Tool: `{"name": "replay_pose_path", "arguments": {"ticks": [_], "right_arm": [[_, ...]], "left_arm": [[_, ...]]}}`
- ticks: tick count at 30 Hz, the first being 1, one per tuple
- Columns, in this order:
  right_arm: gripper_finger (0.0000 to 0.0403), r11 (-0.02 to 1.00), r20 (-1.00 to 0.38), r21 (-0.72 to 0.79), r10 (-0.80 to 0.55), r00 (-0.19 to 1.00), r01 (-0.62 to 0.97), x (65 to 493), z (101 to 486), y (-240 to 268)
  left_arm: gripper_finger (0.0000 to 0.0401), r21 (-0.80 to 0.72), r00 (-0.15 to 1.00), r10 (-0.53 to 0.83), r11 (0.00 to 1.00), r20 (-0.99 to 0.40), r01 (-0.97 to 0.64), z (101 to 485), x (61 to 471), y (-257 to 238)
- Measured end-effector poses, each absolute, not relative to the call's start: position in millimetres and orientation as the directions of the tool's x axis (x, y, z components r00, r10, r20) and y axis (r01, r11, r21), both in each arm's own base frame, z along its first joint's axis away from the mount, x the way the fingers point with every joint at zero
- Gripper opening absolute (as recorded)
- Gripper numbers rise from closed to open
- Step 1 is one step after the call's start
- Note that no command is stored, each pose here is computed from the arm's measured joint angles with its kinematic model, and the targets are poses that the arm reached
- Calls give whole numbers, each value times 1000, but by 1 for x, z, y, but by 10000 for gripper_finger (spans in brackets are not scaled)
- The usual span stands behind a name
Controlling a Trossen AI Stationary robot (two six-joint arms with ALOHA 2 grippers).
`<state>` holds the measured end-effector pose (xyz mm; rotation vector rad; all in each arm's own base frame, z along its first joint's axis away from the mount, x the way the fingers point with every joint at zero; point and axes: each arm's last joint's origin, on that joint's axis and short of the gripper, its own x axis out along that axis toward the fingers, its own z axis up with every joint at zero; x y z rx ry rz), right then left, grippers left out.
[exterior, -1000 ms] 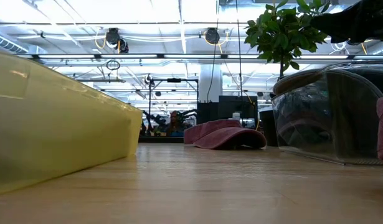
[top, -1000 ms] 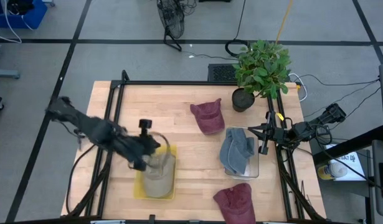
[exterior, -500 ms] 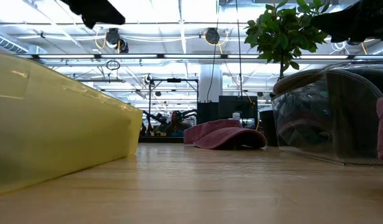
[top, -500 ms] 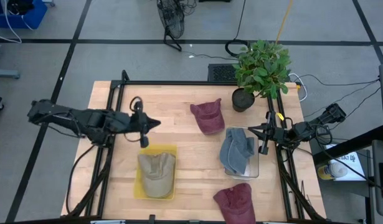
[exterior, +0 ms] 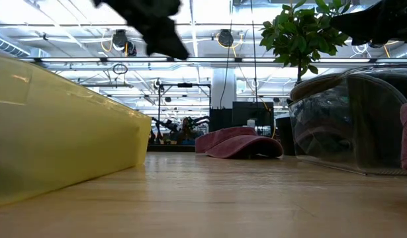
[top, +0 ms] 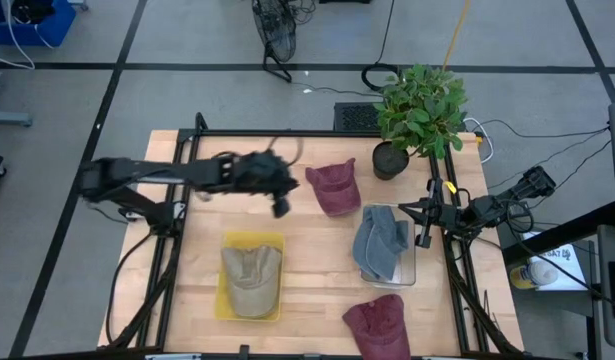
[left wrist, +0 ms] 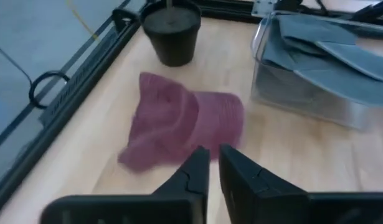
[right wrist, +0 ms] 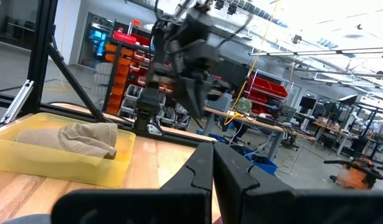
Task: Pick & Place hat
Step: Put the top red cap into the yellow bin
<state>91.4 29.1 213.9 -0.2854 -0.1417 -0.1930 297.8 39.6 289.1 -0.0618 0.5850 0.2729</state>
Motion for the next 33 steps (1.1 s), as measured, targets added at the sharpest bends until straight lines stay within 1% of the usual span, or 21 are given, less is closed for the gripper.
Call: {"name": "replay_pose_path", "arguments": {"ticks": [5,9,11,13,16,19,21,25,30,33], "right_arm": [[0,941,164,-267,-168,972,208,91,214,29],[0,939,149,-278,-167,975,204,92,212,29],[0,937,143,-284,-166,976,202,92,211,29],[0,937,141,-286,-166,976,201,92,211,29],[0,936,141,-288,-166,976,201,92,211,29],[0,936,140,-289,-166,976,201,92,211,29],[0,935,140,-291,-166,976,201,92,211,29],[0,931,129,-308,-165,978,198,92,210,29],[0,924,122,-328,-165,979,197,92,209,29],[0,924,122,-329,-165,979,197,92,209,29]], "left_arm": [[99,16,764,229,961,-603,-275,286,355,65],[158,65,689,225,966,-689,-251,268,394,86],[186,74,674,223,967,-704,-244,261,413,96],[211,51,681,200,971,-704,-232,257,431,107],[234,-9,683,131,980,-718,-197,249,452,120],[242,-20,642,121,978,-757,-207,238,463,132],[243,-23,606,122,974,-786,-225,230,468,140],[244,-50,569,124,958,-813,-281,215,475,156],[244,-39,497,112,958,-861,-283,194,475,159],[244,-50,476,102,954,-874,-296,192,472,158]]}}
